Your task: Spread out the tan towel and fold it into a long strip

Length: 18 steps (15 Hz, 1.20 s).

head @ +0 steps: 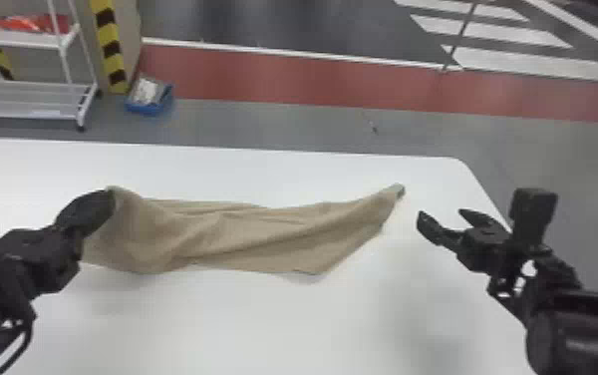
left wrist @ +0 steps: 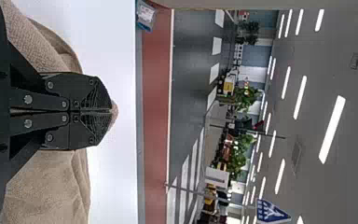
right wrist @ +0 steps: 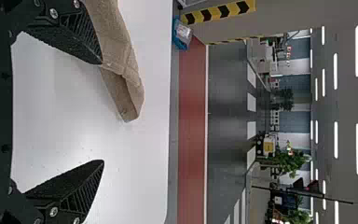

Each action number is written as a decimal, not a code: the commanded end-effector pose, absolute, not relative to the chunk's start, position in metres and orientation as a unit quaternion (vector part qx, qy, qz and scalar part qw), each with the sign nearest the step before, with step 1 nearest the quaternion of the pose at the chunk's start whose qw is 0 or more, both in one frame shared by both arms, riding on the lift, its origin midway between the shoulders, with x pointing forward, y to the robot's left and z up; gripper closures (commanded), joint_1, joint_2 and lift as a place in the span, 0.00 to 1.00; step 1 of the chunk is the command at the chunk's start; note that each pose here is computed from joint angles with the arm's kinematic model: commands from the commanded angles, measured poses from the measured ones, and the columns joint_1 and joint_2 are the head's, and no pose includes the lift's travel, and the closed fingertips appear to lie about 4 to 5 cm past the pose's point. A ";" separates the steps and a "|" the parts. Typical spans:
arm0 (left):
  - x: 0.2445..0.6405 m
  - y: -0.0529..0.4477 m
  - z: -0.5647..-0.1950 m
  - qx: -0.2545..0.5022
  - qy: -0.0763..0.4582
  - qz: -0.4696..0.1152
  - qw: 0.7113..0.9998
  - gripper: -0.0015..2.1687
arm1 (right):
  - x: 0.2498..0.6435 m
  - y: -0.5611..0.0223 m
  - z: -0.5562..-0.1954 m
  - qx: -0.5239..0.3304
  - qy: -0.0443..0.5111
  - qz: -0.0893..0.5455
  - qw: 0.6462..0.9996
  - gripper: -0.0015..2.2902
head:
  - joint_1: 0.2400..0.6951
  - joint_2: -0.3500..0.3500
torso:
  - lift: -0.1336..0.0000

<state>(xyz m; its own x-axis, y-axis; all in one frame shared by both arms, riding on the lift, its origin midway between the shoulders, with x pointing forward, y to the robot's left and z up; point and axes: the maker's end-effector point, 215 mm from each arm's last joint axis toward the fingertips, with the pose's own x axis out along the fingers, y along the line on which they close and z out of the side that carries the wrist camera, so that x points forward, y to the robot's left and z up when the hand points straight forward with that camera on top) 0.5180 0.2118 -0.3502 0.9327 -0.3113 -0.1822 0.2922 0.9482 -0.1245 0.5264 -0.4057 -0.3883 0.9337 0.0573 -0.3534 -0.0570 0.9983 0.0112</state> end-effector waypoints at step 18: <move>0.511 0.226 -0.349 -0.042 0.094 -0.145 0.984 0.79 | 0.565 -0.316 -0.473 0.026 0.266 0.090 0.960 0.80 | 1.00 0.37 | 0.07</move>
